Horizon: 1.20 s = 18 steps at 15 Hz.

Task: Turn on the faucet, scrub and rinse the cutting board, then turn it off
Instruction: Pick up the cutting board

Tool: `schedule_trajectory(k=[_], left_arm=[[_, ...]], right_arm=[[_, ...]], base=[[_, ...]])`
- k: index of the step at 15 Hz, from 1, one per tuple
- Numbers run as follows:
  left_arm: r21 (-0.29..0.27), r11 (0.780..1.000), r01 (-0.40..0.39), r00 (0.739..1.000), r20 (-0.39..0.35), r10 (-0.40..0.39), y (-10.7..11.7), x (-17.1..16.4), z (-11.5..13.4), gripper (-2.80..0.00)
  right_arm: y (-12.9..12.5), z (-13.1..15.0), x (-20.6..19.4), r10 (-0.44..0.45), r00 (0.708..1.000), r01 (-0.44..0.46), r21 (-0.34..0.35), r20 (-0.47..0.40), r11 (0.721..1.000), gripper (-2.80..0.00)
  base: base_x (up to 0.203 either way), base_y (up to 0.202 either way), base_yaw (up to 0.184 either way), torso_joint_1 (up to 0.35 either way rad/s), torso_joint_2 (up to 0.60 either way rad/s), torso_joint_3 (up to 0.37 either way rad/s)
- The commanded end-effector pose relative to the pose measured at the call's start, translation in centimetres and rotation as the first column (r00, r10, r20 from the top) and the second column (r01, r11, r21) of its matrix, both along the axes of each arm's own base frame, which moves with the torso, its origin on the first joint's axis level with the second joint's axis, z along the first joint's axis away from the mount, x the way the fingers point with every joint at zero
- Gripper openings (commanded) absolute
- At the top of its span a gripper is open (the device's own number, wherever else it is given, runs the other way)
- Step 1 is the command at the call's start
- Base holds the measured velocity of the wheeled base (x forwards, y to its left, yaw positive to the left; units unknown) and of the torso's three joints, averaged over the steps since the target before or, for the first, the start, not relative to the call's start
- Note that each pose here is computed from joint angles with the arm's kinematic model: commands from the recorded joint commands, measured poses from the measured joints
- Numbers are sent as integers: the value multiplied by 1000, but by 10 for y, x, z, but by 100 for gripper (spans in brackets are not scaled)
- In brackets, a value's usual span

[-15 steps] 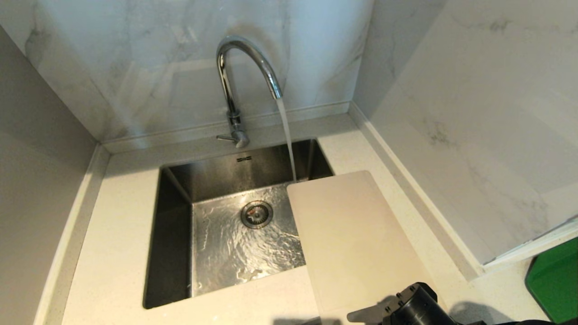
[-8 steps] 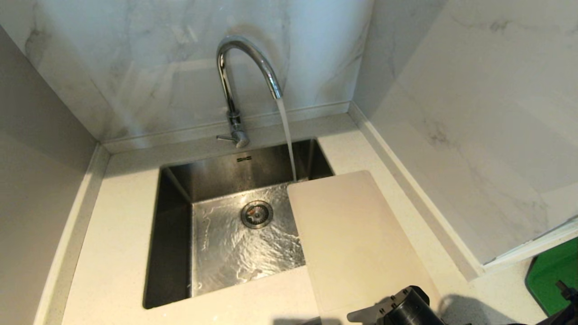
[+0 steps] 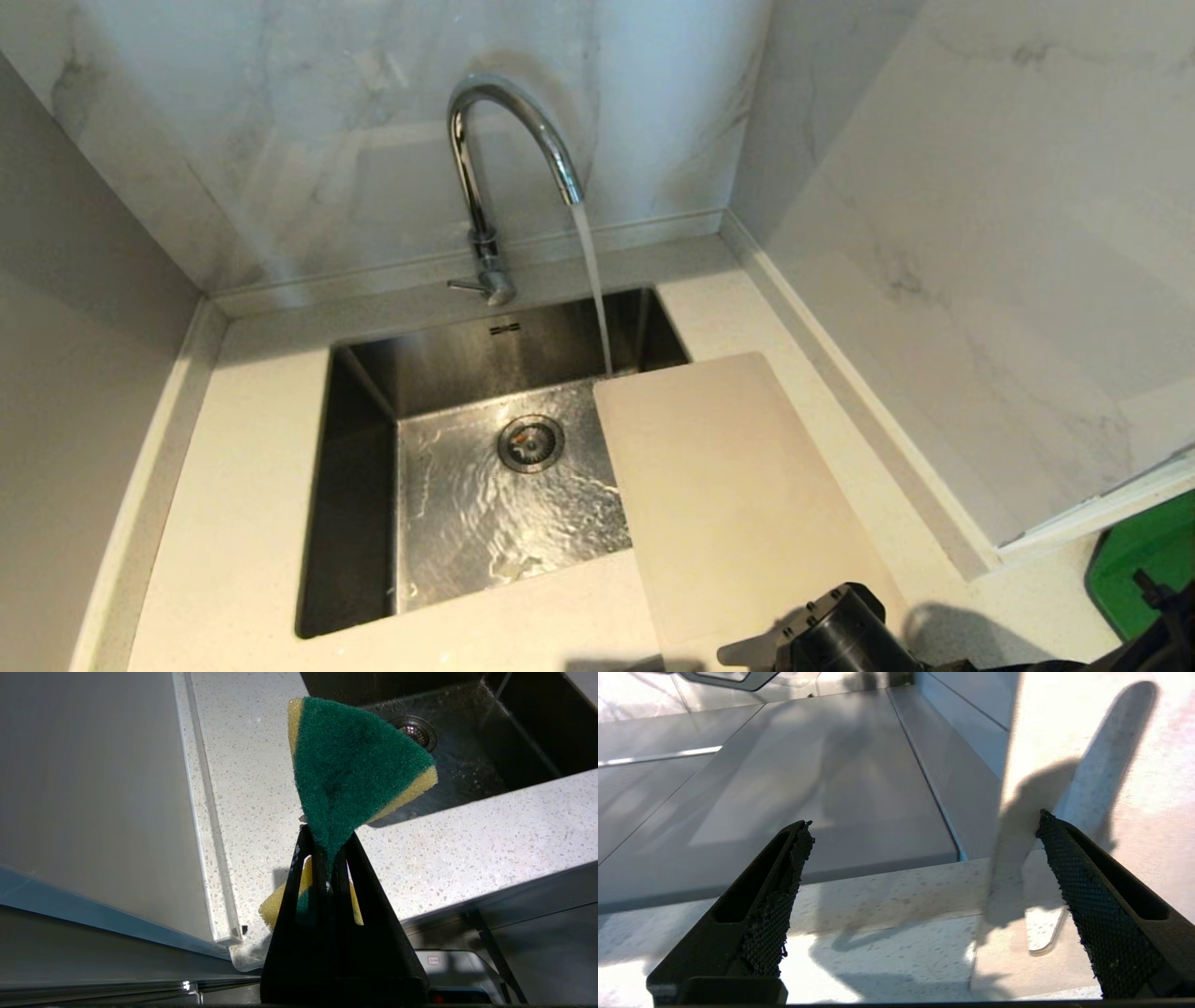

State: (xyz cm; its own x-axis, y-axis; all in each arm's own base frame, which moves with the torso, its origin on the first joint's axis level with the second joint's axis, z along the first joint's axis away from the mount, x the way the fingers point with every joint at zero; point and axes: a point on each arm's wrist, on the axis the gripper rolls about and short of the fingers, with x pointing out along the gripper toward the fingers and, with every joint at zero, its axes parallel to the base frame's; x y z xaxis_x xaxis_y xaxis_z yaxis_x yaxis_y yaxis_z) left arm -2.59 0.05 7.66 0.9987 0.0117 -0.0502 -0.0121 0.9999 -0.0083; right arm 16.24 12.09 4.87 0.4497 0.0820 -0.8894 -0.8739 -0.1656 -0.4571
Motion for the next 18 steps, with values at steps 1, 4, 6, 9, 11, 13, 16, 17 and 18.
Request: schedule_trajectory(k=[1,4,6,9,11,13,16,17,18], left_arm=[[0,1000,-1,1000,0,1,0,0,0,-280],[0,1000,-1,1000,0,1,0,0,0,-280],[0,1000,-1,1000,0,1,0,0,0,-280],[0,1000,-1,1000,0,1,0,0,0,-280],[0,1000,-1,1000,0,1,0,0,0,-280],[0,1000,-1,1000,0,1,0,0,0,-280],[0,1000,-1,1000,0,1,0,0,0,-280],[0,1000,-1,1000,0,1,0,0,0,-280],[0,1000,-1,1000,0,1,0,0,0,-280]], right_arm=[[1,0,1,6,1000,-6,-3,3,1000,0],[0,1,0,6,1000,-6,-2,4,1000,0],[-1,1,2,-5,1000,5,-1,8,1000,0],[-2,-1,2,-5,1000,5,-9,-2,1000,0],[-1,-4,2,-5,1000,5,-18,-14,1000,0],[-2,-7,2,-5,1000,4,-25,-25,1000,0],[-1,-8,2,-5,1000,4,-28,-28,1000,0],[-2,-7,2,-5,1000,4,-27,-29,1000,0],[-2,-7,2,-5,1000,4,-27,-28,1000,0]], base=[[0,0,0,0,0,0],[0,0,0,0,0,0],[0,0,0,0,0,0],[0,0,0,0,0,0],[0,0,0,0,0,0],[0,0,0,0,0,0],[0,0,0,0,0,0],[0,0,0,0,0,0],[0,0,0,0,0,0]])
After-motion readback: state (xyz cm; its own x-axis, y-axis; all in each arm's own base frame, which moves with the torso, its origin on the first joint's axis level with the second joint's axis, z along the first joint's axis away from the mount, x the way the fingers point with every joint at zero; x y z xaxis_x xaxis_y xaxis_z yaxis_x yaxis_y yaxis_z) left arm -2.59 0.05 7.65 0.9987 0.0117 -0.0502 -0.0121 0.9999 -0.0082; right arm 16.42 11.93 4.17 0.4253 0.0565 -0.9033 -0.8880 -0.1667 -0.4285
